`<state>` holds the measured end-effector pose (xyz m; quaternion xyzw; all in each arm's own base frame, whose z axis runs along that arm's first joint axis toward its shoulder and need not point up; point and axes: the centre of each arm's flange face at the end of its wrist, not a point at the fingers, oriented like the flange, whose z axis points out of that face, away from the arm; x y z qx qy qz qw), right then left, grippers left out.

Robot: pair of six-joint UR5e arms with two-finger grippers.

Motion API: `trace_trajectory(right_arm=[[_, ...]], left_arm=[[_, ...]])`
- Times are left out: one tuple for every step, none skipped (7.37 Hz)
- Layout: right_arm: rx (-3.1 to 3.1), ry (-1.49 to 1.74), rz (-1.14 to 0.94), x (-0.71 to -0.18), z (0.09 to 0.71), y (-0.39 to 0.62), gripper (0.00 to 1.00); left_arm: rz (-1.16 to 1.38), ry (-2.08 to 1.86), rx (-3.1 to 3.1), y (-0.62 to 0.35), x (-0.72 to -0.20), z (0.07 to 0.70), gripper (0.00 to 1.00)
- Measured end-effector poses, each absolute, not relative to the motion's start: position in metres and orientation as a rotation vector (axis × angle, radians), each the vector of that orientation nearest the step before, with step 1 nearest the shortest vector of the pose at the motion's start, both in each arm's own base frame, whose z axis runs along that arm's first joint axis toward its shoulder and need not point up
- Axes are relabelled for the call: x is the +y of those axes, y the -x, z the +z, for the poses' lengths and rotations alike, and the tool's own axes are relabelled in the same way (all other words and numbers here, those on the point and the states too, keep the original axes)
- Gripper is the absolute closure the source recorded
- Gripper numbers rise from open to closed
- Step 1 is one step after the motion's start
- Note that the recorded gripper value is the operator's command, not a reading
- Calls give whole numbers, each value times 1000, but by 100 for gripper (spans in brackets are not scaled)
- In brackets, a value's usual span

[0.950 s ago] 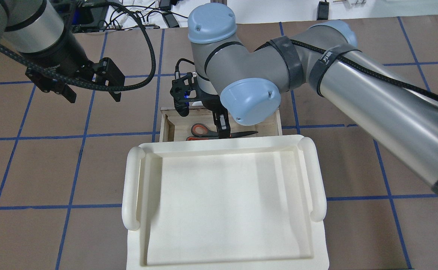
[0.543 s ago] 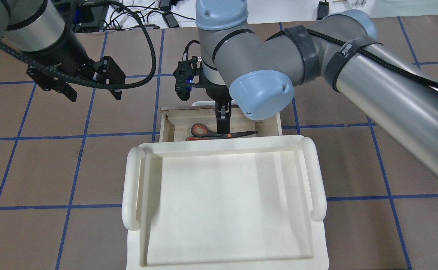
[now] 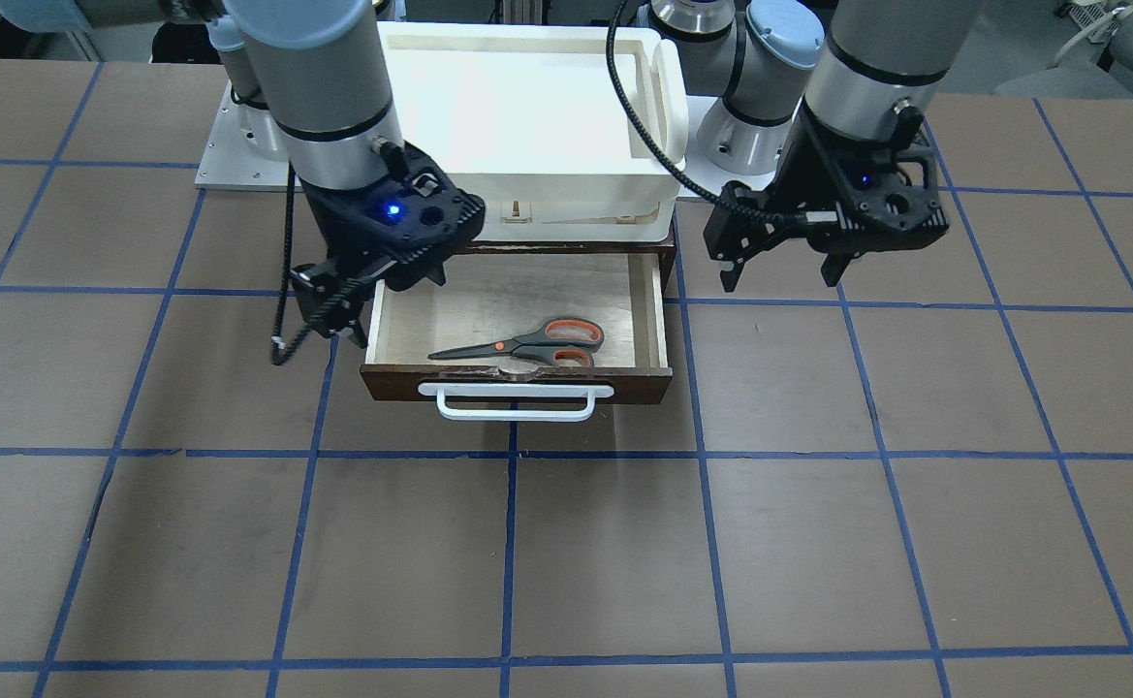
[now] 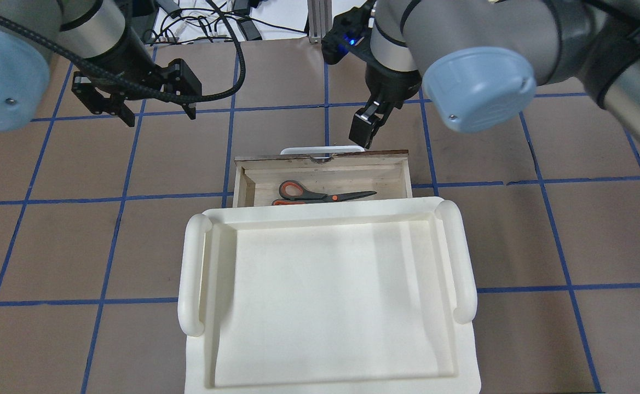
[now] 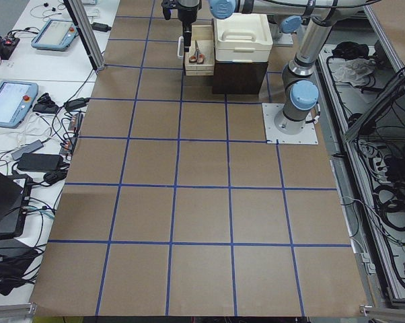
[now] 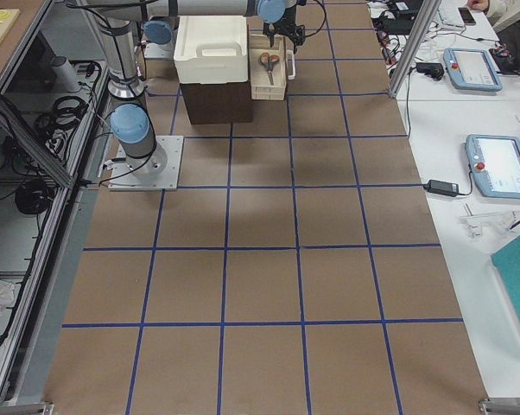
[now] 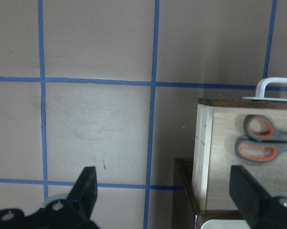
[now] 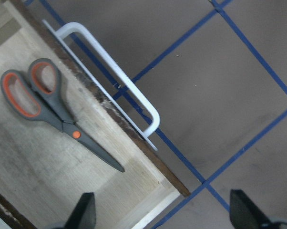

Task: Put scissors in drawer and close it
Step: 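Raise the right gripper out of the drawer and withdraw it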

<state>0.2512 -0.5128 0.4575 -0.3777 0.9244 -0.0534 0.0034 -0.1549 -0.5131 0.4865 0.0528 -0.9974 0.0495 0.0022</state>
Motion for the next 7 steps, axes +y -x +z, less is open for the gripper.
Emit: trace_trajectory(right_arm=[[2992, 934, -147, -511, 469, -224, 0], [3066, 660, -92, -508, 477, -197, 0], [3105, 444, -45, -505, 482, -175, 0], [3122, 320, -34, -502, 488, -160, 0], [3129, 254, -42, -500, 494, -148, 0], [3133, 219, -40, -499, 496, -140, 0], [3139, 203, -34, -498, 497, -136, 0]], left_arm=[[175, -191, -3140, 178, -526, 471, 0], [199, -195, -3162, 199, -541, 458, 0], [210, -196, -3171, 218, -558, 446, 0], [215, -190, -3173, 238, -577, 432, 0], [224, -185, -3170, 257, -596, 418, 0], [237, -185, -3163, 279, -613, 402, 0], [244, -167, -3159, 301, -626, 384, 0]])
